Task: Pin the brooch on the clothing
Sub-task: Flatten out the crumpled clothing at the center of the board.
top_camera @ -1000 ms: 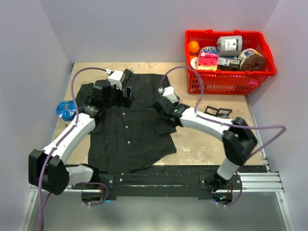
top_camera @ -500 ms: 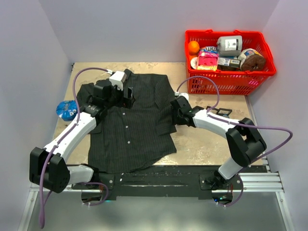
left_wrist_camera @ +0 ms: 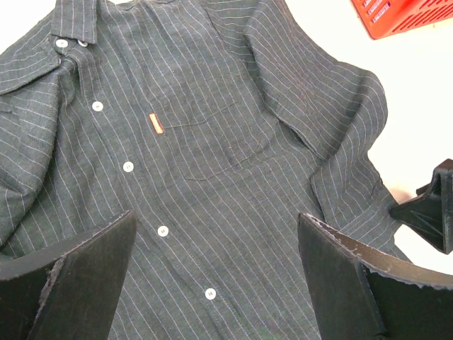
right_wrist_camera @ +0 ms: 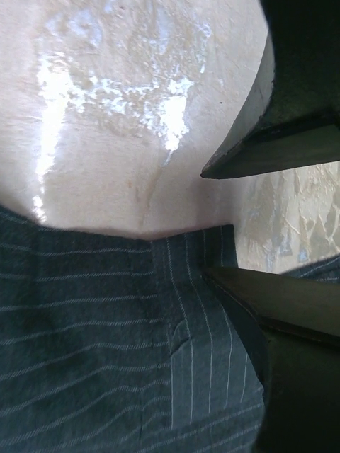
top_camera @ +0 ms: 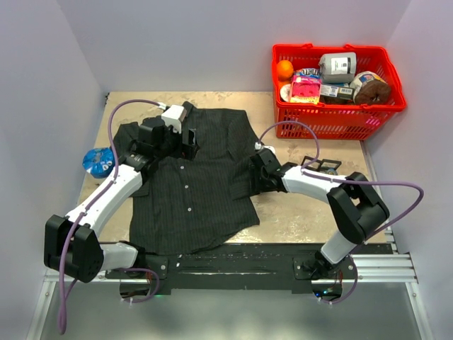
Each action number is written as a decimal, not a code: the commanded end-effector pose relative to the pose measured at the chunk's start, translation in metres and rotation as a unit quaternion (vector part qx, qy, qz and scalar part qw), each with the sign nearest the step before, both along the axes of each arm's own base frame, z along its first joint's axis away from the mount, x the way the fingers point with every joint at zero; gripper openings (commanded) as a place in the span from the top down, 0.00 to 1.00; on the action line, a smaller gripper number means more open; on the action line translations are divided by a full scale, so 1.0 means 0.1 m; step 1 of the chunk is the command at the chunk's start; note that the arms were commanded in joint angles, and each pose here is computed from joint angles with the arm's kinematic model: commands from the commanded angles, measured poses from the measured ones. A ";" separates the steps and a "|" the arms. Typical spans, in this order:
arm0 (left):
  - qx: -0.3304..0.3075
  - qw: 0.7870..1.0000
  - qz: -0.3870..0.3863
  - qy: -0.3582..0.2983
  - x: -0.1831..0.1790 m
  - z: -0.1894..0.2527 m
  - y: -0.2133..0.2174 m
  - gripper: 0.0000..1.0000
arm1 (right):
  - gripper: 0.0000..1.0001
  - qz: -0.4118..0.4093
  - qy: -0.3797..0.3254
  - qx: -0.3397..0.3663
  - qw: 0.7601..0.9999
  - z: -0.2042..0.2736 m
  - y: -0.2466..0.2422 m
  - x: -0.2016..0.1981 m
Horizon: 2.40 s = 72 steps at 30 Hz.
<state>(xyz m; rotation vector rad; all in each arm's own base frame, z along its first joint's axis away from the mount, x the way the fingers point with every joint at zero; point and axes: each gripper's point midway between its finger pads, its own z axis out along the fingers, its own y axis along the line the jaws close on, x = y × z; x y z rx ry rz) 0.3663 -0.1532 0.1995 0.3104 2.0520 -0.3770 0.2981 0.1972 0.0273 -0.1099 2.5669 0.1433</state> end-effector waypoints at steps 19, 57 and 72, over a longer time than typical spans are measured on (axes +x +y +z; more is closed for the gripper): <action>-0.002 0.999 0.013 -0.032 0.04 0.19 0.06 0.01 | 0.89 -0.007 0.019 -0.014 1.000 -0.27 0.15 -0.17; -0.010 1.000 0.004 -0.027 0.02 0.17 0.01 0.01 | 1.00 -0.193 -0.035 -0.247 0.949 0.17 -1.83 1.02; -0.010 0.999 0.005 -0.032 0.01 0.21 0.02 0.01 | 1.00 -0.243 -0.016 -0.276 0.930 0.10 -2.31 0.96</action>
